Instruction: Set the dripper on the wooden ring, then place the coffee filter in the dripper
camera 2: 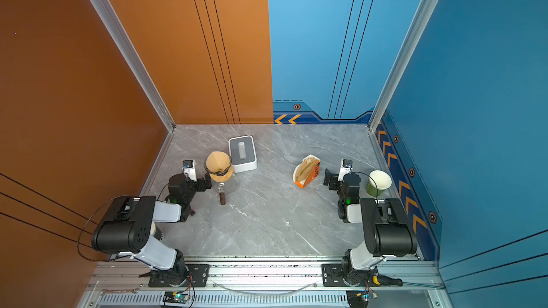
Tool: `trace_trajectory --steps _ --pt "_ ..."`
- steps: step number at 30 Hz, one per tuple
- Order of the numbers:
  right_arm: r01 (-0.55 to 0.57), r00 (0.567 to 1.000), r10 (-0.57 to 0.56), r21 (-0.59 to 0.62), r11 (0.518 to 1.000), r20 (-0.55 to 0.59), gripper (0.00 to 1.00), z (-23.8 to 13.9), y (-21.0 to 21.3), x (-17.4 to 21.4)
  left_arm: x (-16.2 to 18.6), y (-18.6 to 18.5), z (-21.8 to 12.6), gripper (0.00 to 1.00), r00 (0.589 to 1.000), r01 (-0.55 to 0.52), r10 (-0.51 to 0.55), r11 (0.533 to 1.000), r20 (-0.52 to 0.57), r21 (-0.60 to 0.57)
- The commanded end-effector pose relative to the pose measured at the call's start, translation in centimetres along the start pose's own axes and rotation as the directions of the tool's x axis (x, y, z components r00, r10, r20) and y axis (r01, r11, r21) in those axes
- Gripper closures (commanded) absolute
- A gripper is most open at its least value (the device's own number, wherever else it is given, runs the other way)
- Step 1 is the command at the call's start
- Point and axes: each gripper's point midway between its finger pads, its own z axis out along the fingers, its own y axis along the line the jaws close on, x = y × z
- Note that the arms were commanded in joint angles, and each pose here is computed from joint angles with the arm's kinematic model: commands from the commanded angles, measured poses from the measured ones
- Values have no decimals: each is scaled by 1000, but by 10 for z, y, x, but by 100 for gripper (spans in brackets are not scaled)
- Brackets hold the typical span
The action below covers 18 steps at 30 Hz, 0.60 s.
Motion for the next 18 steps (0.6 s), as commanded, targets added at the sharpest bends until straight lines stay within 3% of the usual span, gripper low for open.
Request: trace_trajectory --steps 1,5,8,18 --pt "27 998 -24 -44 999 62 0 -7 7 -8 -10 -7 1 2 999 -25 24 999 21 29" --pt "20 999 -19 -28 999 51 0 -5 4 -7 -10 -8 1 2 999 -26 25 999 21 30" --pt "-18 1000 17 77 997 17 0 0 -14 -7 -10 -8 1 2 999 -26 25 999 21 30" --pt "10 1000 -11 117 993 12 0 2 -13 -7 -10 -8 2 2 999 -34 34 999 14 19"
